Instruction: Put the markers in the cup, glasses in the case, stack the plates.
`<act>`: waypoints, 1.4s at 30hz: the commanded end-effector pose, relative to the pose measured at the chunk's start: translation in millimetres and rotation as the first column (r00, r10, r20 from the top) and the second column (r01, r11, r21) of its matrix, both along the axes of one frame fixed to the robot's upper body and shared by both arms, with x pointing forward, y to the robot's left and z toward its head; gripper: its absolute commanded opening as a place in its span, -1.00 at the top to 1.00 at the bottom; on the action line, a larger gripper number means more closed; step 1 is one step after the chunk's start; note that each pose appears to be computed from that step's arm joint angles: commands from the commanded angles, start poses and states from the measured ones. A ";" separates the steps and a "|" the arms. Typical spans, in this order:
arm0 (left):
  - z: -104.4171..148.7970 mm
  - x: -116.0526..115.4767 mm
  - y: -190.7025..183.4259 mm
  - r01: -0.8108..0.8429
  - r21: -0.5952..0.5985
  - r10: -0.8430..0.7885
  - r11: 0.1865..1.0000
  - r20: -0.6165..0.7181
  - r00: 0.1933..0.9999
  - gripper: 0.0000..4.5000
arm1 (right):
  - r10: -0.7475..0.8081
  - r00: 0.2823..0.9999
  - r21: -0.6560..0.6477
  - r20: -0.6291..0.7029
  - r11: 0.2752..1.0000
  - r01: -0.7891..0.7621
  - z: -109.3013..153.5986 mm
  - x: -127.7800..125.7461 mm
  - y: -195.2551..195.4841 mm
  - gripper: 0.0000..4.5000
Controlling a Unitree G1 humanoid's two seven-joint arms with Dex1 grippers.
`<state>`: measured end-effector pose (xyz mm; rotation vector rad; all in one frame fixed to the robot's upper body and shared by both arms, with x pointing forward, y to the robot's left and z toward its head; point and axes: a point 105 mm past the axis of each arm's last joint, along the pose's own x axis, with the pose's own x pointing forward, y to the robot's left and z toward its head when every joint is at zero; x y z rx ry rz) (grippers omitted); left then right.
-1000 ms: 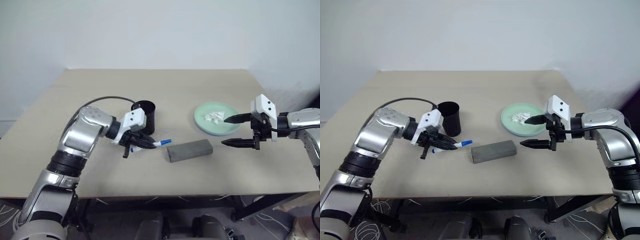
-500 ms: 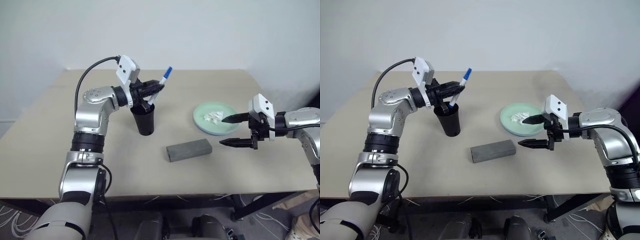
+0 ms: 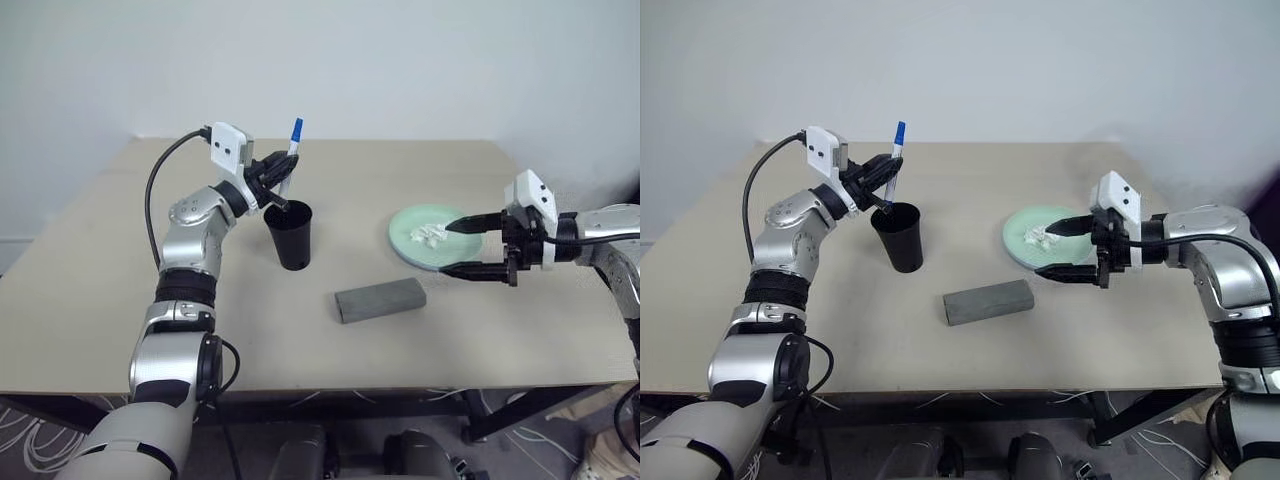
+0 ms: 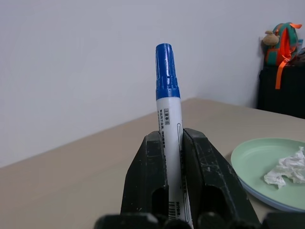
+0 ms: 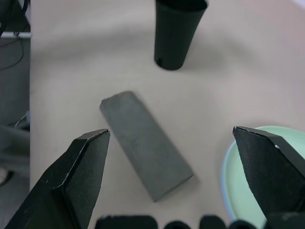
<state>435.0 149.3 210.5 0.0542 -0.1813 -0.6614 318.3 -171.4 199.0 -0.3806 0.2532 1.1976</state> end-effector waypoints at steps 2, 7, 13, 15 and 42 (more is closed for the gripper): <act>3.1 -2.1 3.1 -0.011 -0.018 0.012 1.000 0.031 0.999 0.96 | -0.034 0.996 0.039 0.078 0.999 0.031 24.1 6.6 -7.4 -1.00; -6.9 -4.5 2.8 -0.003 -0.020 0.003 1.000 0.006 1.000 0.96 | -0.045 0.995 0.043 0.087 0.998 0.041 27.2 8.9 -10.0 -1.00; -16.1 -8.2 0.8 0.009 -0.028 -0.009 1.000 -0.006 1.000 0.96 | -0.048 0.994 0.044 0.100 0.998 0.044 29.7 9.7 -9.9 -1.00; -18.2 -9.3 0.4 0.014 -0.035 -0.014 0.999 -0.014 1.000 0.96 | -0.049 0.994 0.044 0.102 0.998 0.045 29.9 10.1 -9.8 -1.00; 11.3 -56.1 42.3 0.076 0.062 -0.072 0.995 -0.055 0.996 -0.99 | -0.073 0.988 0.127 0.133 0.990 0.056 35.7 28.1 3.7 -1.00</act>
